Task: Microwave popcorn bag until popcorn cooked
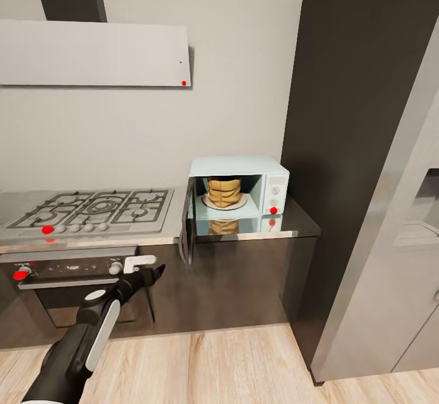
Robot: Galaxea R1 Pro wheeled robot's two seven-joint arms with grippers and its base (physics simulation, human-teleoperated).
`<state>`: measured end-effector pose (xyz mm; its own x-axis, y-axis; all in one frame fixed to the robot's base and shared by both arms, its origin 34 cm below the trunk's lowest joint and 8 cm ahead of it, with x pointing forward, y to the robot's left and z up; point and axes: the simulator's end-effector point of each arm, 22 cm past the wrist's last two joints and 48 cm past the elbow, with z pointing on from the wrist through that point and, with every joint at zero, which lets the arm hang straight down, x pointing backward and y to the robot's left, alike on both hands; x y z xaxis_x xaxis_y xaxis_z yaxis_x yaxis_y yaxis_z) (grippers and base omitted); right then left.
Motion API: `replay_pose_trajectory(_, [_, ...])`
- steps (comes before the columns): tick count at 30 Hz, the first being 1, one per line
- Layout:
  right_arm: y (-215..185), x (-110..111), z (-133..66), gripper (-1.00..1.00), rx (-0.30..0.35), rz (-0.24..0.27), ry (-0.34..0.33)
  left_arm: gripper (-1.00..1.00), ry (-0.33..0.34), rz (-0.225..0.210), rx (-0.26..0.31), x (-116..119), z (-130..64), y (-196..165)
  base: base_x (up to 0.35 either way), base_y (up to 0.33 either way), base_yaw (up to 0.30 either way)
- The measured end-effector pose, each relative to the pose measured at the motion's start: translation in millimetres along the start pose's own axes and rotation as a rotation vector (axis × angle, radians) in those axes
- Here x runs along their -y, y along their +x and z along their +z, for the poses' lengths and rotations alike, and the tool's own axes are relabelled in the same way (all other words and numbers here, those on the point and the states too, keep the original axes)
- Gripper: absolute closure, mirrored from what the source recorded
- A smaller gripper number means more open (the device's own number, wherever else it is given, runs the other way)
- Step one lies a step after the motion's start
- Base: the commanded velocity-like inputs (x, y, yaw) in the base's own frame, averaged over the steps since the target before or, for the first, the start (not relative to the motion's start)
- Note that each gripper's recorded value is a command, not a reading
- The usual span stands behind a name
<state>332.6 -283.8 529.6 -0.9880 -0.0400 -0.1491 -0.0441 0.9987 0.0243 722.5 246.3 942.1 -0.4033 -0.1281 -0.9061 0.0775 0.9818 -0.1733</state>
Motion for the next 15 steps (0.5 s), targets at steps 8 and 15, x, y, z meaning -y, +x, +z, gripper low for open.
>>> replay_pose_trajectory(8, [12, -8, 1.2, -1.00, -0.006, 0.025, -0.010, -1.00, -0.022, 0.025, -0.007, -20, -2.7, 0, 0.262, 0.000, 0.000])
replay_pose_trajectory(15, [12, -9, 1.5, -1.00, -0.005, 0.025, -0.012, -1.00, -0.019, 0.027, -0.010, -20, -2.0, 2, 0.207, 0.000, 0.000])
